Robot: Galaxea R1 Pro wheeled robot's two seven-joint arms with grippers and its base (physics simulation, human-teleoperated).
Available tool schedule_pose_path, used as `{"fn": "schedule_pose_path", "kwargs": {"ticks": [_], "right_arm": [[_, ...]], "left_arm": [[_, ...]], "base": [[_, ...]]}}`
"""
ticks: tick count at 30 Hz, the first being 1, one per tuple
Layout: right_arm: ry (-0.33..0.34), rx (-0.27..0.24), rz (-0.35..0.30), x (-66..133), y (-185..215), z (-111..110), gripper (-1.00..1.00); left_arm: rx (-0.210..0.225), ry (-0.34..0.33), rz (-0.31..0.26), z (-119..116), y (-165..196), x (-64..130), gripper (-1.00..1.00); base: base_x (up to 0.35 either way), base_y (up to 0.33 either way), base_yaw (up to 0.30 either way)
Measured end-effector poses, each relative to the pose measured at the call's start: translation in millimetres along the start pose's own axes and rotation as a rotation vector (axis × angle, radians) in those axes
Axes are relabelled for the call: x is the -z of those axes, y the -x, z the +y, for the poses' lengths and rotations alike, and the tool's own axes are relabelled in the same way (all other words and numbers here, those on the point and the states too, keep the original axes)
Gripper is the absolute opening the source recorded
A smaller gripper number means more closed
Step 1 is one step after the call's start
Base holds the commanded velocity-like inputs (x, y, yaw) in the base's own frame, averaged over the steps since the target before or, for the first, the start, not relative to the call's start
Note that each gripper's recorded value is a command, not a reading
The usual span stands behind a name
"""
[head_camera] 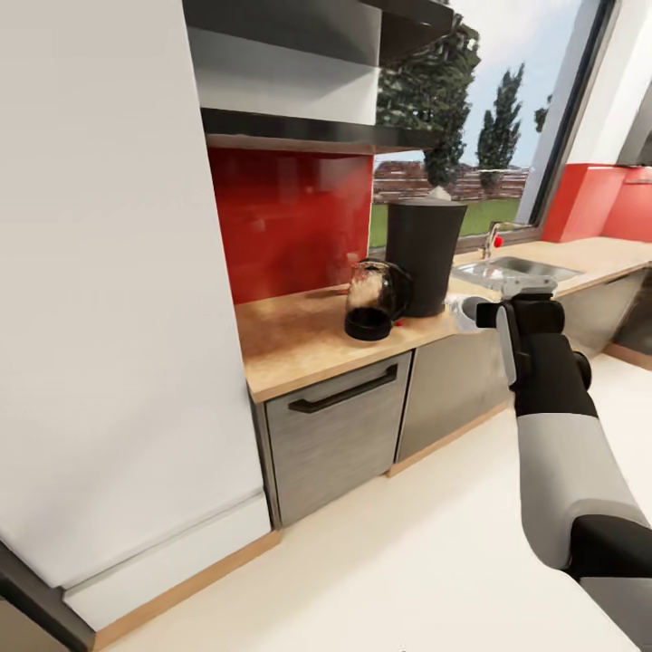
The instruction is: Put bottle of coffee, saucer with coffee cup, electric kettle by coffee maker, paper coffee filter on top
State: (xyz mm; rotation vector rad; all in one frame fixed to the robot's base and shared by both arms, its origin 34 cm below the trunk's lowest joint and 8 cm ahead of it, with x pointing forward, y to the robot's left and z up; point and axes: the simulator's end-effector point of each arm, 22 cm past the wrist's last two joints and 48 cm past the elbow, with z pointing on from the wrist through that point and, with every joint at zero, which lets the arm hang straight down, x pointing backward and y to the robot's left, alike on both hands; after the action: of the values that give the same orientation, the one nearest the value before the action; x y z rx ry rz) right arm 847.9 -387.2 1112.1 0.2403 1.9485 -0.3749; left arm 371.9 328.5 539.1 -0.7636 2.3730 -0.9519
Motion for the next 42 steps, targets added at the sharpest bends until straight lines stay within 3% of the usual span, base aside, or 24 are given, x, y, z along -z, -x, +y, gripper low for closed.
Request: {"fn": "schedule_pose_path", "kwargs": {"ticks": [3, 8, 18, 35, 42], "right_arm": [[-0.078, 0.015, -0.006, -5.8, 2, -48, -1.0], [-0.105, 0.014, -0.009, -8.1, 3, -70, -1.0], [-0.056, 0.019, 0.001, -11.5, 0, -61, -1.0], [-0.049, 0.024, 0.023, -15.7, -8, -58, -1.0], [-0.048, 0.024, 0.024, -16.1, -8, -58, -1.0]], "left_arm": [[0.001, 0.0, 0.001, 0, 0, 0.1, 1.0], [0.001, 0.0, 0.001, 0, 0, 0.1, 1.0], [0.001, 0.001, 0.001, 0, 0, 0.1, 1.0], [0.0, 0.001, 0.002, 0, -1, 0.2, 1.0], [0.001, 0.001, 0.002, 0, 0, 0.1, 1.0]], "base": [[0.0, 0.0, -0.157], [0.0, 0.0, -0.037], [0.001, -0.004, -0.003], [0.151, -0.251, 0.0], [0.2, -0.204, -0.177]]}}
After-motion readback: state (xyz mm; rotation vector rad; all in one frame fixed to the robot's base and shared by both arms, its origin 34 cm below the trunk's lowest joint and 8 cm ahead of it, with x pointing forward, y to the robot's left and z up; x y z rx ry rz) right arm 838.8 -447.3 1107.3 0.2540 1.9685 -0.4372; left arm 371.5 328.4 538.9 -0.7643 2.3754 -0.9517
